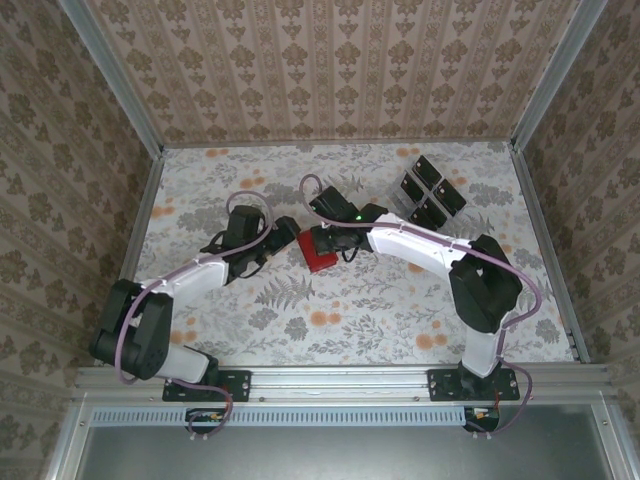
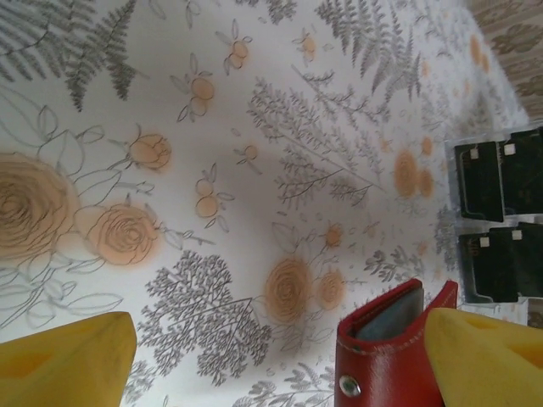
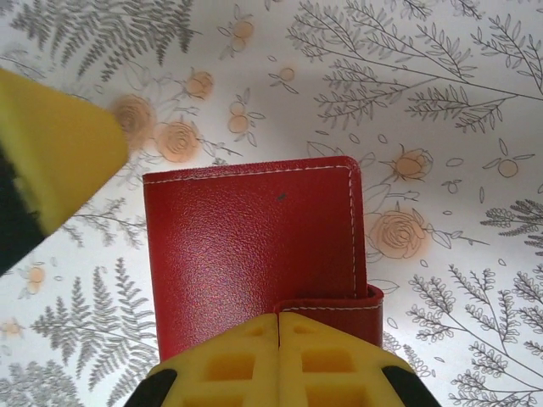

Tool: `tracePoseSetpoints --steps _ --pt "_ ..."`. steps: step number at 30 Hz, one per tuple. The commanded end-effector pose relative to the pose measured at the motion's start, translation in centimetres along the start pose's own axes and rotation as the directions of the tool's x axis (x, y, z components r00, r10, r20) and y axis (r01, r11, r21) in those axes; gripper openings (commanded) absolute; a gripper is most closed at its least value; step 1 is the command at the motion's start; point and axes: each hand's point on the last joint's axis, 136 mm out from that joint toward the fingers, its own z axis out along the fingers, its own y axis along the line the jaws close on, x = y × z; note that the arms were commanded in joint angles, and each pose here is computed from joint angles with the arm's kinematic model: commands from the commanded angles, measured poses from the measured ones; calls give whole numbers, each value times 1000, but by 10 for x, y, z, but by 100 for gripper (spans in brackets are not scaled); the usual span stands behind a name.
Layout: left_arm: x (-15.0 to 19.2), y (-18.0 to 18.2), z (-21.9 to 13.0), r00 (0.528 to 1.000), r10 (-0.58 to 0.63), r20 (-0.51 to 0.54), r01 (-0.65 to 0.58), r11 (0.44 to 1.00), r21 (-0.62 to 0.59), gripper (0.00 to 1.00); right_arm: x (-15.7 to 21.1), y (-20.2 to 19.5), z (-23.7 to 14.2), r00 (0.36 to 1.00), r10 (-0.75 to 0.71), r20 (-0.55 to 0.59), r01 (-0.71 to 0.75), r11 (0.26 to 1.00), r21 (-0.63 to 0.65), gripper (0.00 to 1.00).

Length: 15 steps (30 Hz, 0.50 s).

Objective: Put the credit cards into the card holder
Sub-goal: Open the button on the card holder.

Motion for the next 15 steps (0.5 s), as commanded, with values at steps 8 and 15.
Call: tracePoseSetpoints --steps 8,15 --pt "7 -41 5 997 -34 71 21 985 173 78 -17 14 -20 997 52 52 -48 996 -80 0" --pt "18 -39 13 995 -67 74 51 979 197 55 -18 16 -22 997 56 54 -51 994 -91 0"
